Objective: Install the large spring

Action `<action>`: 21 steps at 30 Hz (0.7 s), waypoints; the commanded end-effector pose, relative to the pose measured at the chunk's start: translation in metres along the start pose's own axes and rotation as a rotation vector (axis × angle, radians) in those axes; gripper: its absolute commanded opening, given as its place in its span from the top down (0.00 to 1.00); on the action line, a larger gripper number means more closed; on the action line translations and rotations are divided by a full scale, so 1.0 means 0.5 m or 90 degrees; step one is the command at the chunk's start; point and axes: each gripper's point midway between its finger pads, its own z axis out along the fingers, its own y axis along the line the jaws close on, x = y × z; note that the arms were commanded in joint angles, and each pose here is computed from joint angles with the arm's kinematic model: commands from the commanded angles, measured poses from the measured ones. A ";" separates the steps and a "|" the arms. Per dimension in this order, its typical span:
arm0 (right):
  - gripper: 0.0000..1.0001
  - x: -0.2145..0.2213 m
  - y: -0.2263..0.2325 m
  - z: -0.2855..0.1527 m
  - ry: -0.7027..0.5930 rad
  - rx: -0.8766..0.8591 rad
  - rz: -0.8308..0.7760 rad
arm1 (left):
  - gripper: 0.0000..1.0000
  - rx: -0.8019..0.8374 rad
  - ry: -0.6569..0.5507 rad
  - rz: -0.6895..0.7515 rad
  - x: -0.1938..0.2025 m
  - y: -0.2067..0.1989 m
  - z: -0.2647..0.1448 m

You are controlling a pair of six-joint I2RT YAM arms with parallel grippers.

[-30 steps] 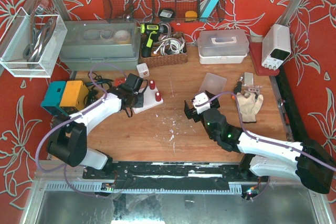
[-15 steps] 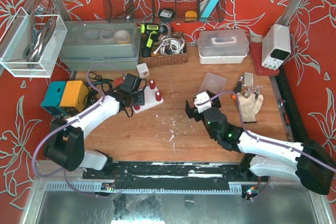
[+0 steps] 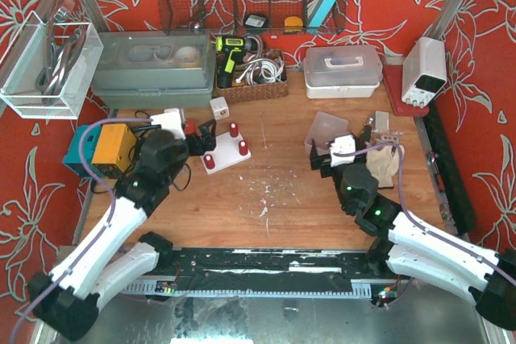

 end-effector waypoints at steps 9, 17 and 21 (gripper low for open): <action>0.01 -0.027 -0.193 0.009 0.003 0.226 -0.017 | 0.00 -0.015 -0.279 0.086 0.006 0.078 -0.064; 0.01 0.085 -0.272 0.056 0.145 0.330 -0.067 | 0.00 -0.096 -0.267 0.270 0.089 0.131 -0.024; 0.01 0.129 -0.305 0.062 0.150 0.348 -0.042 | 0.01 -0.122 -0.261 0.298 0.132 0.166 -0.011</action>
